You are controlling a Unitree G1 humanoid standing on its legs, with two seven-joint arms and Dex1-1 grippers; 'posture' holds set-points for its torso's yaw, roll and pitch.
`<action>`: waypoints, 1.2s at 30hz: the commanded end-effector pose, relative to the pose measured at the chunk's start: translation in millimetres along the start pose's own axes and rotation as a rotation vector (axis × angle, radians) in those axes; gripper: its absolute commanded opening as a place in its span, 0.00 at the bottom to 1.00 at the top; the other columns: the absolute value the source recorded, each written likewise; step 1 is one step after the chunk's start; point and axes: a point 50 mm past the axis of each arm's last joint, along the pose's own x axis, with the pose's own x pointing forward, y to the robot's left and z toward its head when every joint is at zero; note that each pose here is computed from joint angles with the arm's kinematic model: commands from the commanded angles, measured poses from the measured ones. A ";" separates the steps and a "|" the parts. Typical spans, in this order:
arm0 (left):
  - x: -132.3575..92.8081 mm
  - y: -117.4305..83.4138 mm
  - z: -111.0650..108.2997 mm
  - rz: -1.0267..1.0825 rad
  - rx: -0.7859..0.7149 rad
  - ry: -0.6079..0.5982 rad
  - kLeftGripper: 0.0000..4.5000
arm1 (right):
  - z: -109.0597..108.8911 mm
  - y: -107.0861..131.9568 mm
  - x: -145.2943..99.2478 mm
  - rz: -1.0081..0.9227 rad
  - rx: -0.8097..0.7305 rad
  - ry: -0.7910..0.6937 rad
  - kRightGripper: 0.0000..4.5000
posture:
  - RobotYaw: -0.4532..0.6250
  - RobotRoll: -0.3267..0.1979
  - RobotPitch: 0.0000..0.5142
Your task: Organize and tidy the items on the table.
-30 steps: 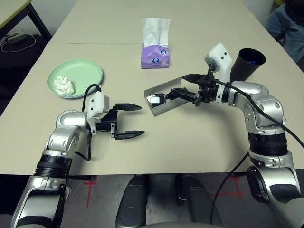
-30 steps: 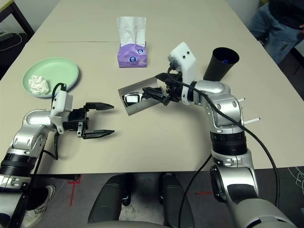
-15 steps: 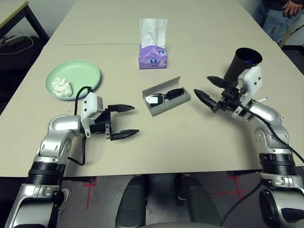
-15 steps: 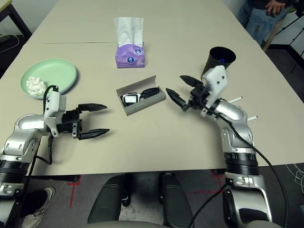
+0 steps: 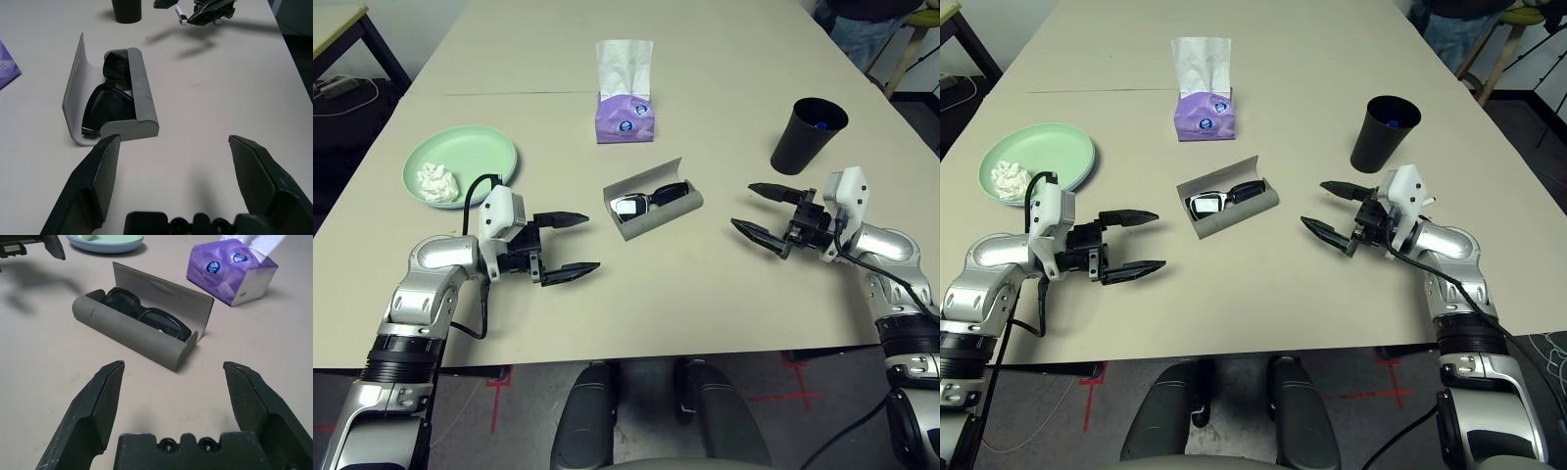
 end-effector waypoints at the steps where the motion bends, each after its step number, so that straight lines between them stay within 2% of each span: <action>1: -3.7 11.2 1.4 0.044 0.008 0.010 1.00 | -1.5 -0.6 -1.6 0.034 -0.031 0.031 0.99 | 0.49 0.62 0.35; 9: -4.0 39.2 -0.7 0.175 -0.024 -0.006 1.00 | 6.3 8.5 3.1 0.026 0.008 -0.007 0.99 | 0.48 0.62 0.35; 11: -3.0 43.4 -2.6 0.200 -0.029 -0.008 0.91 | 8.6 11.6 4.5 0.026 0.011 -0.012 1.00 | 0.47 0.62 0.35; 14: -1.3 47.7 -5.2 0.227 -0.030 -0.004 0.70 | 11.7 13.7 5.3 0.022 0.014 -0.017 1.00 | 0.47 0.62 0.35; 22: 16.2 49.2 -12.3 0.176 0.046 -0.027 0.00 | 13.3 12.9 -0.4 -0.014 0.060 -0.020 1.00 | 0.46 0.62 0.36; 30: 20.1 54.3 -13.0 0.138 0.068 -0.049 0.00 | 14.3 15.6 1.1 -0.013 0.078 -0.018 1.00 | 0.46 0.62 0.36; 36: 20.9 67.8 -10.7 0.261 0.032 -0.034 0.00 | 17.3 18.8 3.8 -0.004 0.078 -0.029 1.00 | 0.46 0.62 0.36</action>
